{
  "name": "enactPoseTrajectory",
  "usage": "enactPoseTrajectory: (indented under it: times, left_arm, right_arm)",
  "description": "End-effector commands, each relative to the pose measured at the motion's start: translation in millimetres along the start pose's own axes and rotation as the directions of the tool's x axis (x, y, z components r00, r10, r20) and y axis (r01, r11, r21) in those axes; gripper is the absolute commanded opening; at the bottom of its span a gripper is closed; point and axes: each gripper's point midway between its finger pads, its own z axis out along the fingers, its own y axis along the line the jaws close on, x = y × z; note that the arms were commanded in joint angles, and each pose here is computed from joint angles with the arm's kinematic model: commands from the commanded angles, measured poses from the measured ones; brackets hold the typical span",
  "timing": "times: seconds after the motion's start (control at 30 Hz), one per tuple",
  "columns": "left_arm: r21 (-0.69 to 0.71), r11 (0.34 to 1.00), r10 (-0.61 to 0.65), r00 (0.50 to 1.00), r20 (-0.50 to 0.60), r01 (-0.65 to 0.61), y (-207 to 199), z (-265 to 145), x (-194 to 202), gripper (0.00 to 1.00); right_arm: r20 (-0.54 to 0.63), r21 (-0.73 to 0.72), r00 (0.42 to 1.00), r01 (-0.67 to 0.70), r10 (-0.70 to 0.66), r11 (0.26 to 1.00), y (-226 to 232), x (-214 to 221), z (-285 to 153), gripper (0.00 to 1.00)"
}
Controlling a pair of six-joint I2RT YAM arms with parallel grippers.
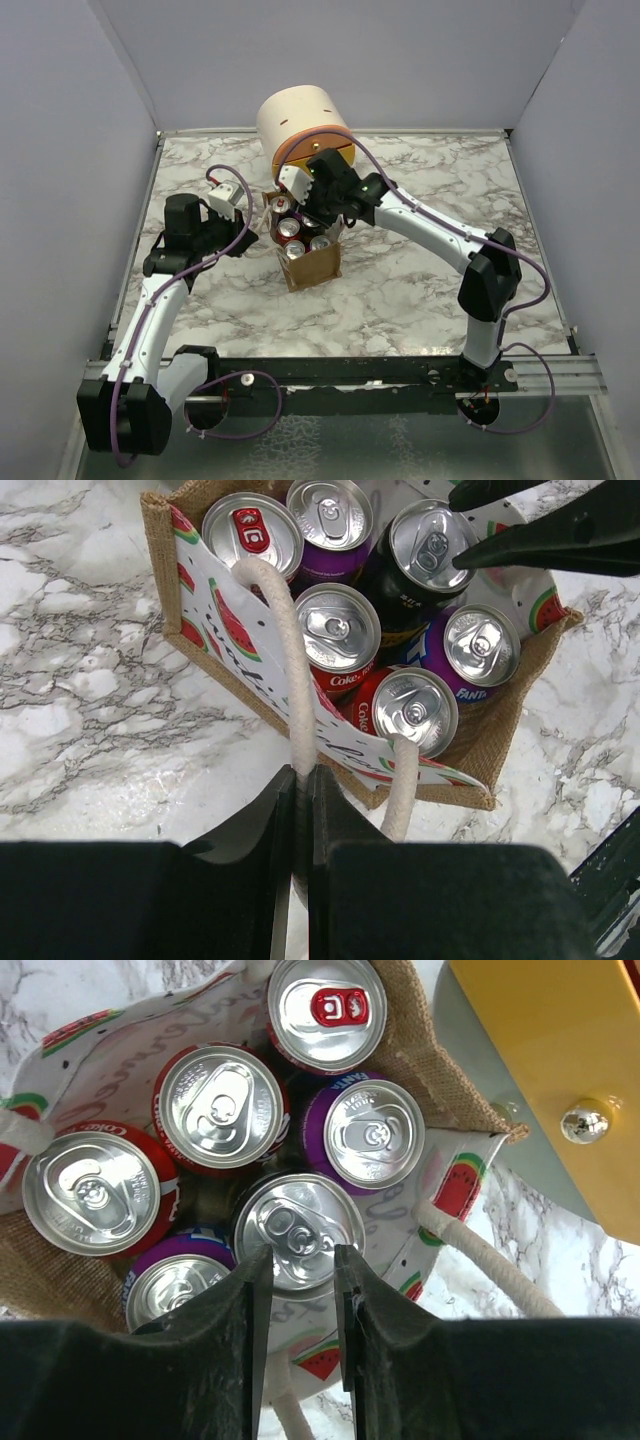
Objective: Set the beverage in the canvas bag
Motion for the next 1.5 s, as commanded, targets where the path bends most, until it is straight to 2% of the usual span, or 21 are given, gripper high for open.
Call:
enactPoseTrajectory:
  times: [0.0,0.33,0.4,0.5,0.6,0.77,0.9,1.0,1.13,1.23,1.27,1.47]
  left_arm:
    - [0.038,0.999,0.021,0.999,0.044,-0.023,-13,-8,-23,0.00]
    - [0.052,0.989,0.132,0.984,0.118,-0.139,-22,-20,-68,0.00]
    - [0.057,0.987,0.141,0.981,0.130,-0.149,-24,-21,-77,0.06]
    - [0.066,0.987,0.134,0.981,0.136,-0.144,-25,-21,-87,0.20]
    - [0.083,0.988,0.117,0.981,0.157,-0.131,-30,-22,-97,0.35]
    - [0.064,0.990,0.113,0.973,0.200,-0.128,-31,-28,-112,0.50]
    - [-0.019,0.990,0.143,0.960,0.240,-0.143,-22,-35,-125,0.71]
    - [-0.093,0.983,0.175,0.945,0.275,-0.155,-12,-40,-137,0.82]
    - [-0.223,0.963,0.211,0.935,0.286,-0.150,10,-45,-151,0.91]
    - [-0.312,0.939,0.239,0.929,0.281,-0.147,26,-49,-160,0.96]
    - [-0.337,0.930,0.247,0.928,0.280,-0.146,30,-51,-165,0.98]
    - [-0.462,0.879,0.285,0.907,0.310,-0.118,45,-71,-191,0.99]
  right_arm:
    - [0.079,-0.018,0.997,0.000,0.001,1.000,-1,-23,-31,0.33]
    - [0.199,0.153,0.980,-0.031,0.000,0.988,-33,-42,-108,0.47]
    - [0.241,0.181,0.970,-0.026,-0.019,0.983,-38,-49,-132,0.50]
    - [0.283,0.244,0.958,-0.039,-0.032,0.969,-52,-50,-163,0.56]
    - [0.305,0.294,0.952,-0.098,0.004,0.951,-71,-34,-185,0.62]
    - [0.326,0.339,0.935,-0.255,0.141,0.906,-96,24,-211,0.67]
    - [0.332,0.419,0.914,-0.364,0.233,0.832,-112,76,-228,0.74]
    - [0.300,0.482,0.898,-0.434,0.322,0.761,-124,117,-232,0.78]
    - [0.296,0.532,0.875,-0.485,0.384,0.694,-134,148,-234,0.87]
    - [0.300,0.553,0.871,-0.491,0.388,0.673,-143,146,-240,0.93]
    - [0.302,0.551,0.870,-0.492,0.389,0.673,-145,142,-242,0.98]
    - [0.389,0.562,0.861,-0.504,0.329,0.656,-153,117,-268,0.99]
